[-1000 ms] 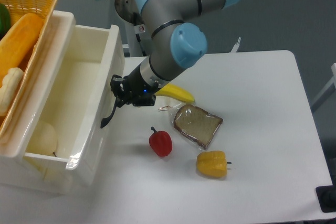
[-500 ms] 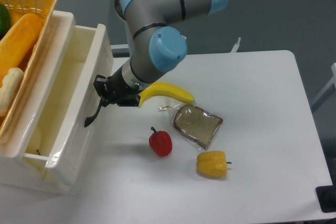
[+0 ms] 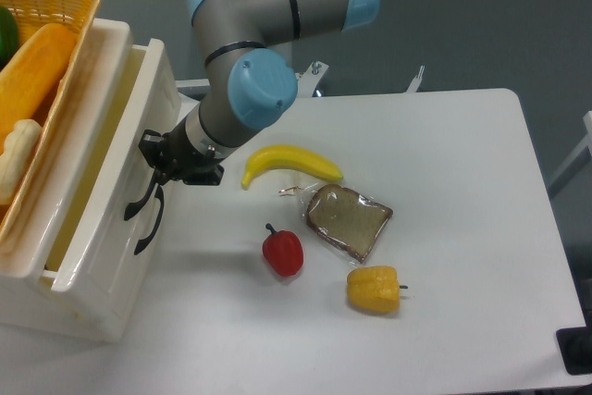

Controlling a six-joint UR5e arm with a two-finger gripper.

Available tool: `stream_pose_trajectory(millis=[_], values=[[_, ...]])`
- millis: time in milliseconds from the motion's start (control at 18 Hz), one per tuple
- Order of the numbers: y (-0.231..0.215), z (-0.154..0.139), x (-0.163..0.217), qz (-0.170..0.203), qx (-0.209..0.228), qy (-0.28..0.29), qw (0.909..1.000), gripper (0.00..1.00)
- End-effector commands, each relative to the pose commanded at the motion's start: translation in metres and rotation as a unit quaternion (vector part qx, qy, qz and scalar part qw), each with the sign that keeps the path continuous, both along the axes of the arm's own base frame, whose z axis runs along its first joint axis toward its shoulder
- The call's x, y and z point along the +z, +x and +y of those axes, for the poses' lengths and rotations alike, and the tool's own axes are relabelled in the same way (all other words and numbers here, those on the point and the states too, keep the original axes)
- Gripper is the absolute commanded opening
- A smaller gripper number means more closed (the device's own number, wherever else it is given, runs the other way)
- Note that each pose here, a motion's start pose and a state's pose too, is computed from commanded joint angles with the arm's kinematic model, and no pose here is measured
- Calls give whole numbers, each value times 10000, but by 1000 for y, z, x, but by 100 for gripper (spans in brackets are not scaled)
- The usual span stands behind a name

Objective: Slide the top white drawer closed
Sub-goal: 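Push the drawer front with the gripper into the drawer unit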

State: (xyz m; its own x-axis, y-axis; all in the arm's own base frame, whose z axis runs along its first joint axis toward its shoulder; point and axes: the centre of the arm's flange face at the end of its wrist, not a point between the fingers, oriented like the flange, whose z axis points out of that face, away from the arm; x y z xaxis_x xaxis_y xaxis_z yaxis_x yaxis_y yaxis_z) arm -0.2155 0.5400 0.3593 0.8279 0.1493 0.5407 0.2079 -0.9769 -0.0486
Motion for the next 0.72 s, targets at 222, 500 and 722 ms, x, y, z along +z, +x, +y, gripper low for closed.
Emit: stream_pose_trajectory(millis=[222, 500, 722], values=[[11, 5, 1, 9, -19, -37, 10000, 15], [23, 10, 2, 0, -43, -83, 10000, 15], [25, 12, 1, 5, -73, -77, 9999, 17]])
